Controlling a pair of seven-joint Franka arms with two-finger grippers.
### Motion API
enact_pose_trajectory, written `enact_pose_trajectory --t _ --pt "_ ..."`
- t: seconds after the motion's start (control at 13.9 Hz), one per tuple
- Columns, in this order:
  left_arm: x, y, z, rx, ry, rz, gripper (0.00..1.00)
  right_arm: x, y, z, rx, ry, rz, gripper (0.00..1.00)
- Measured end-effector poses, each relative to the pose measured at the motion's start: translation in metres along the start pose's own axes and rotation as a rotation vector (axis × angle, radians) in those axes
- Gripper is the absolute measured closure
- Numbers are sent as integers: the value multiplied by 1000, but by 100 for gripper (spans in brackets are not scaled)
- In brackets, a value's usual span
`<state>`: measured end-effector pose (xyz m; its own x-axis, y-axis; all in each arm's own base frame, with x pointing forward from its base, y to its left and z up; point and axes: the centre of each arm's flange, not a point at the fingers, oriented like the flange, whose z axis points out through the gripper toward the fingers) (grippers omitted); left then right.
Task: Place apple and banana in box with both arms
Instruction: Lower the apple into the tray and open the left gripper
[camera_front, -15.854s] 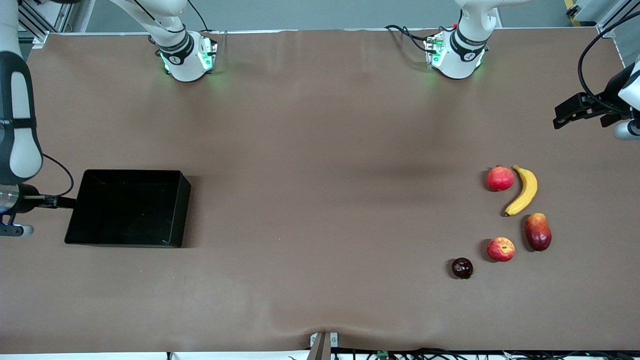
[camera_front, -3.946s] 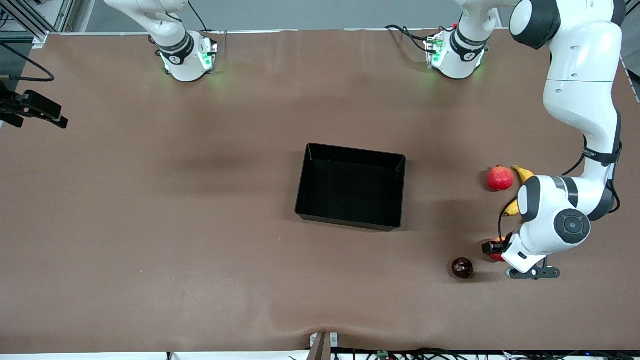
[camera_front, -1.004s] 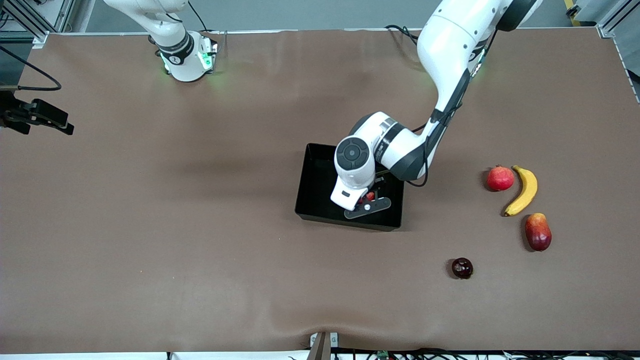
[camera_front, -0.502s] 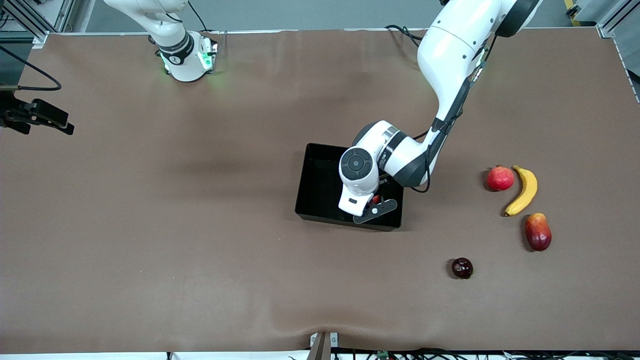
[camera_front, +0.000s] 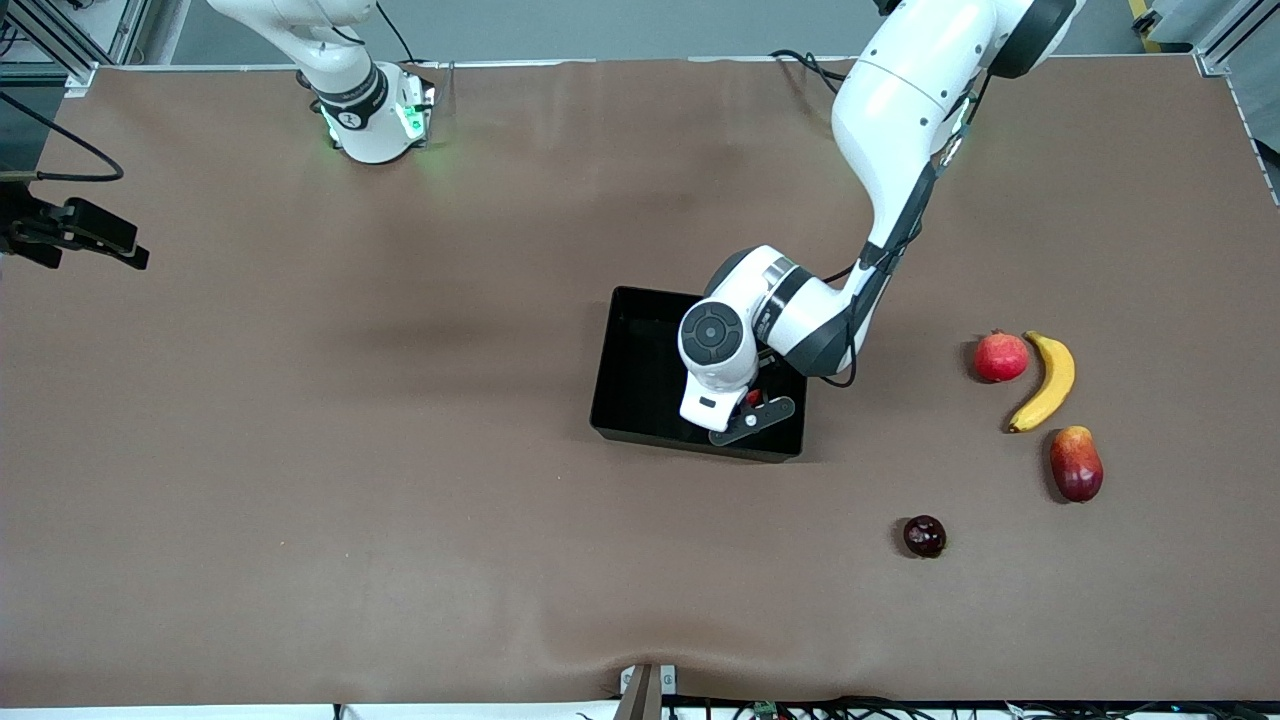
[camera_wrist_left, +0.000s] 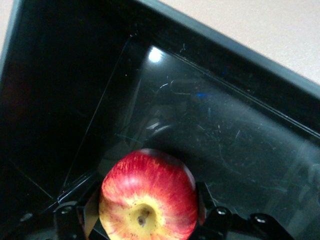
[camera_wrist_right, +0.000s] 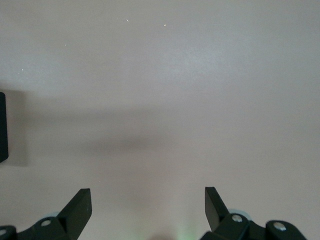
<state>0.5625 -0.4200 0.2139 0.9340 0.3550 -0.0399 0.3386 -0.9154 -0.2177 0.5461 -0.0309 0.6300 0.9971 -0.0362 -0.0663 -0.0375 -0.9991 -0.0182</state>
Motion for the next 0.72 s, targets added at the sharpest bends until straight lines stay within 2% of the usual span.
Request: enact_pose_trajectory --t 0.36,0.57,0.72 --pt "2 -3 4 10 -2 -5 20 1 0 3 0 -6 0 0" --pt "5 -5 3 8 -1 -9 0 1 0 3 0 -7 0 0" --pt "5 -5 0 7 0 -10 0 1 0 3 0 -7 0 0"
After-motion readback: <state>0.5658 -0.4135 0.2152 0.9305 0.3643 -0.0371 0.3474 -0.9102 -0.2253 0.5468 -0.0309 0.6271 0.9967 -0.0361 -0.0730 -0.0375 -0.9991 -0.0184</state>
